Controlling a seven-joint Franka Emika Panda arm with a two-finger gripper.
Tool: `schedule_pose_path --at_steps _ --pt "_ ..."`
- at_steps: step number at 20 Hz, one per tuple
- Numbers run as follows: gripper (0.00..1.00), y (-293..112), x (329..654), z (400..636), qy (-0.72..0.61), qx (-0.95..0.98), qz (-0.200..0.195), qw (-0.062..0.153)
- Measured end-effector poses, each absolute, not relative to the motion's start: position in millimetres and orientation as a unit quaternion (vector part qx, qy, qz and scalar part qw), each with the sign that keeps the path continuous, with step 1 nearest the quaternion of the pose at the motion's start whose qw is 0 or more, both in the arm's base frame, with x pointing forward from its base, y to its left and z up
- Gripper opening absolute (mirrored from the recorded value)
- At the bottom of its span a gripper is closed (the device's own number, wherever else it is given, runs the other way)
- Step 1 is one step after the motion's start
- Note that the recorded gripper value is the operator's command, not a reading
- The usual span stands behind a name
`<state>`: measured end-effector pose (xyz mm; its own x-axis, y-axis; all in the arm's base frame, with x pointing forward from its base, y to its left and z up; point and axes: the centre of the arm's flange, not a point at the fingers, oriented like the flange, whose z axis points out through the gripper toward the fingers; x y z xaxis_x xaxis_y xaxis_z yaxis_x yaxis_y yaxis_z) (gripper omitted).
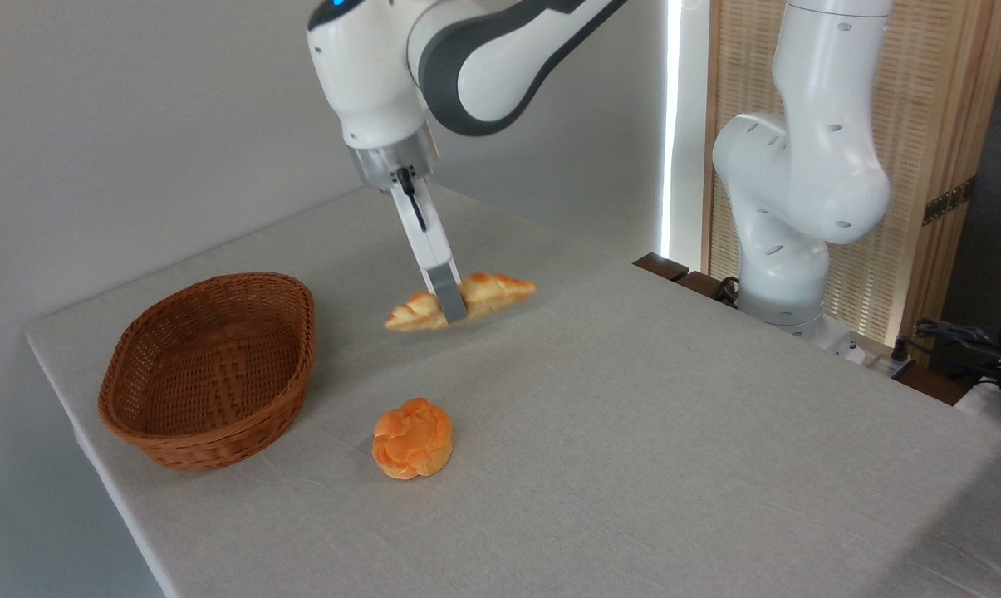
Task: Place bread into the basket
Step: 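Lift the bread roll and carry it over the wicker basket, then lower the roll into the basket and open the gripper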
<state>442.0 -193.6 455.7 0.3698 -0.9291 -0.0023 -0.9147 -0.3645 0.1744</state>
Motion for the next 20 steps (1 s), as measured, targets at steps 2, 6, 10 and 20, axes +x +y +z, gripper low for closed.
schedule_pose_path --at_steps 2,6,10,20 --pt "0.35 -201 452 474 -0.546 0.831 -0.025 0.105" --pt "0.39 -205 483 494 -0.499 0.847 0.036 0.180" --pt "0.49 -210 519 505 -0.450 0.860 0.155 0.186" --pt "0.61 -279 544 452 -0.375 0.864 0.262 0.211"
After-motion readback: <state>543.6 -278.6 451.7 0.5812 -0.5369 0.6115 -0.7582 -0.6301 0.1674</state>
